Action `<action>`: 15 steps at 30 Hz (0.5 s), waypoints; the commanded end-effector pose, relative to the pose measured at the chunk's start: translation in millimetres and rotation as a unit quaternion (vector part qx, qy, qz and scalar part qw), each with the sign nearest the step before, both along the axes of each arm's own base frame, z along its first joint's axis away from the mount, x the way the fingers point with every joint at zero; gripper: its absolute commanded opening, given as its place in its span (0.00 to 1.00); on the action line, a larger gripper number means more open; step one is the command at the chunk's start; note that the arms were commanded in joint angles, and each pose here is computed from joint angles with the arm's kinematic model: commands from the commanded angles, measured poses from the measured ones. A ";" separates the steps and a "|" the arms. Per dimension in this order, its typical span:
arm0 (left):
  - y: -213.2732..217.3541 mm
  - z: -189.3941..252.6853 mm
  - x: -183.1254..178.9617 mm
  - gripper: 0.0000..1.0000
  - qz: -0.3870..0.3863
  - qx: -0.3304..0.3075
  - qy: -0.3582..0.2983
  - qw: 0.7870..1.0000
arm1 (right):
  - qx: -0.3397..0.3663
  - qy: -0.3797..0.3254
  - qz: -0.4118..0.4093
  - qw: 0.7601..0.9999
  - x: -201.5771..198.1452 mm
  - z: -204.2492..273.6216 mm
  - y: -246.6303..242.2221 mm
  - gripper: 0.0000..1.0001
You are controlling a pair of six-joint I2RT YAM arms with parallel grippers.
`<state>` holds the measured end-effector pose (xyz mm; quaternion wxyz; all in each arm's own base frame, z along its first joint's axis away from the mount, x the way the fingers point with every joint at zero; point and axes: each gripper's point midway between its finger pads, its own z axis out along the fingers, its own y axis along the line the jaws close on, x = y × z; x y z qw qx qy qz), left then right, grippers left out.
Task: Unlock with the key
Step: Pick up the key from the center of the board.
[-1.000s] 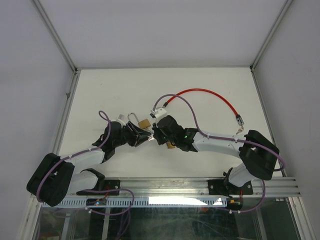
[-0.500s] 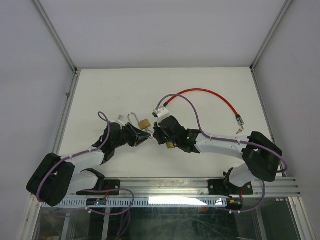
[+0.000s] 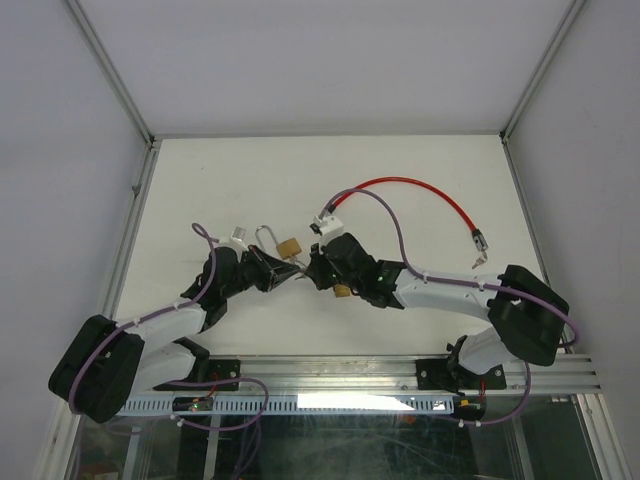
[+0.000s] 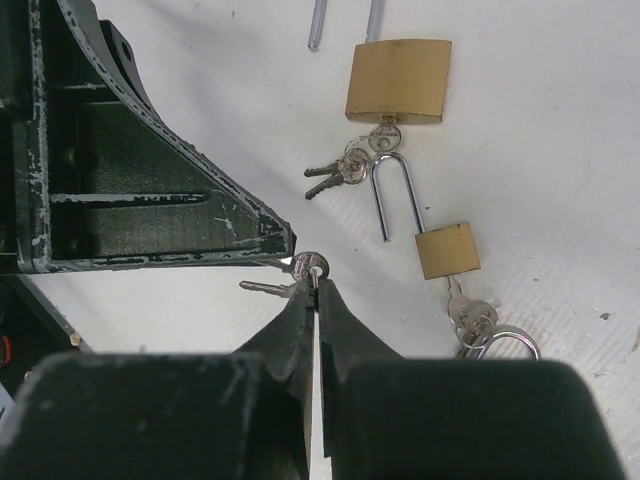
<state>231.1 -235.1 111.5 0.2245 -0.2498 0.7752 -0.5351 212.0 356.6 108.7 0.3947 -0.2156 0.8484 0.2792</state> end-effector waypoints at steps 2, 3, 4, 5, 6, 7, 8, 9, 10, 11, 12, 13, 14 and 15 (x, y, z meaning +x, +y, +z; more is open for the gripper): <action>-2.1 26.2 1.0 0.00 -0.009 -0.008 -0.068 0.998 | 0.068 -0.014 -0.004 0.998 2.7 31.6 7.2 0.00; -1.6 28.7 2.4 0.00 -0.008 -0.004 -0.077 0.997 | 0.067 -0.016 -0.003 0.998 2.1 31.1 6.0 0.00; -0.7 31.0 3.7 0.00 -0.007 0.003 -0.087 0.996 | 0.067 -0.019 -0.002 0.998 1.7 30.4 3.8 0.00; 0.0 34.0 5.4 0.00 -0.007 0.010 -0.098 0.995 | 0.068 -0.024 0.000 0.997 1.2 30.5 2.3 0.02; 1.3 38.1 7.3 0.00 -0.005 0.019 -0.112 0.994 | 0.069 -0.031 0.003 0.997 0.5 31.4 0.1 0.06; 2.3 41.1 8.7 0.00 -0.005 0.029 -0.122 0.992 | 0.071 -0.040 0.008 0.997 -0.2 32.9 -2.0 0.12; 3.5 43.4 10.1 0.00 -0.008 0.045 -0.137 0.990 | 0.073 -0.052 0.015 0.996 -1.1 35.4 -3.5 0.19; 4.5 46.4 11.3 0.00 -0.011 0.058 -0.149 0.987 | 0.074 -0.065 0.022 0.995 -1.5 38.6 -5.5 0.24; 5.4 49.6 12.8 0.00 -0.013 0.071 -0.158 0.985 | 0.074 -0.080 0.029 0.994 -1.8 41.5 -7.6 0.29; 6.0 54.3 14.4 0.00 -0.016 0.083 -0.169 0.982 | 0.074 -0.098 0.034 0.992 -1.1 45.3 -10.4 0.33; 6.8 57.7 15.4 0.00 -0.020 0.096 -0.177 0.979 | 0.075 -0.117 0.038 0.990 -0.3 49.6 -13.1 0.37; 7.5 61.3 16.6 0.00 -0.023 0.107 -0.184 0.977 | 0.076 -0.137 0.044 0.987 0.0 54.8 -15.6 0.41; 7.6 65.1 17.4 0.00 -0.027 0.115 -0.188 0.975 | 0.080 -0.158 0.048 0.983 0.6 60.8 -18.1 0.45; 7.7 68.5 18.4 0.00 -0.034 0.128 -0.197 0.971 | 0.083 -0.179 0.052 0.979 1.4 67.2 -20.3 0.50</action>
